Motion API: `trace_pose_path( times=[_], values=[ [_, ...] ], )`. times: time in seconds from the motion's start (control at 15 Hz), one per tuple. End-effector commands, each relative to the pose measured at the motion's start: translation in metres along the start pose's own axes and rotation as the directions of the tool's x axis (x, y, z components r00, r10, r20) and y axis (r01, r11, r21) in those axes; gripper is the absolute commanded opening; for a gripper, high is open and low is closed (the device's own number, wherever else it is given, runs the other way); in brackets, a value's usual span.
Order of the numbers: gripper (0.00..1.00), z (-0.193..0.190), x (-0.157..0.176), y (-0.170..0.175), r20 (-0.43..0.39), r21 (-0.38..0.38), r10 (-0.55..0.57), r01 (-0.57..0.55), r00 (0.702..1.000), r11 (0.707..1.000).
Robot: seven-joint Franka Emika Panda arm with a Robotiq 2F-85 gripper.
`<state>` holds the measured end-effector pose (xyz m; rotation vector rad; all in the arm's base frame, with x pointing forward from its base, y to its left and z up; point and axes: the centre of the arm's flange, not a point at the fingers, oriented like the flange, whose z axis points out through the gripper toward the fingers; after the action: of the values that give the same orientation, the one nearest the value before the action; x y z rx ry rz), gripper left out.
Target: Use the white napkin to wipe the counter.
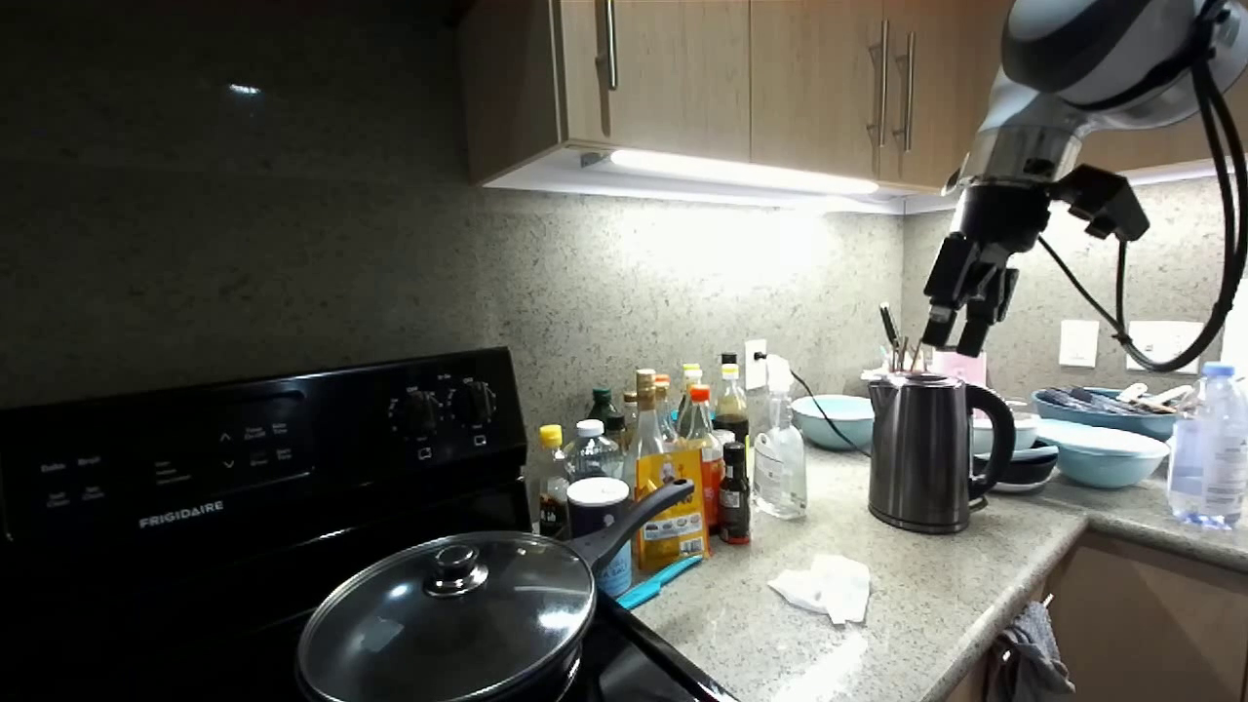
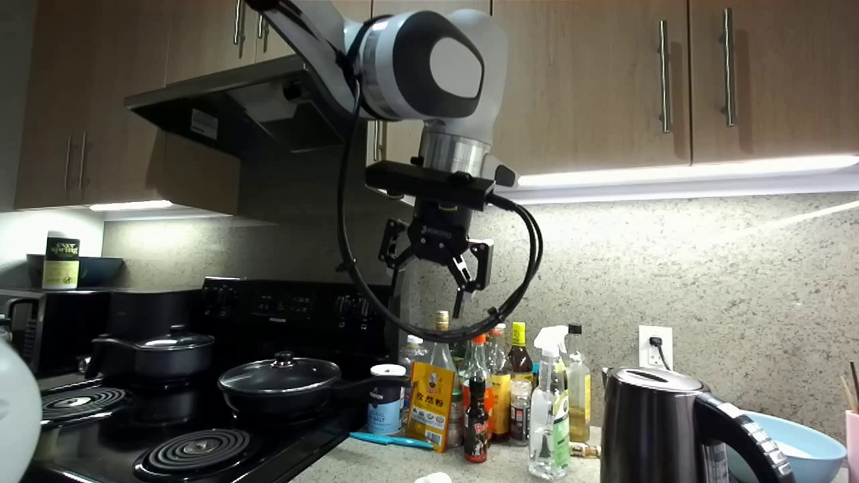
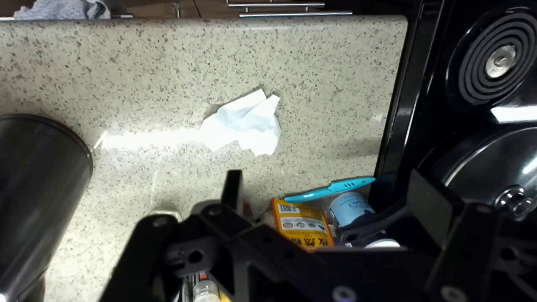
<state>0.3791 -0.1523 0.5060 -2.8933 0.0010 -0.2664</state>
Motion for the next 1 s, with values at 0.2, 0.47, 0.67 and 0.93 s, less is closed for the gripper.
trace_pose_path(
  times=[0.2,0.47,0.67,0.93],
  values=[
    [1.0,0.088,0.018,0.056,0.101,0.011,0.055,-0.056,0.993,0.998],
    [1.0,0.079,0.01,0.042,0.107,-0.018,0.062,-0.061,0.992,0.998],
    [1.0,0.073,0.01,0.039,0.094,-0.019,0.056,-0.054,0.994,0.998],
    [1.0,0.101,0.028,0.04,0.144,-0.02,0.055,-0.053,0.988,0.998]
  ],
)
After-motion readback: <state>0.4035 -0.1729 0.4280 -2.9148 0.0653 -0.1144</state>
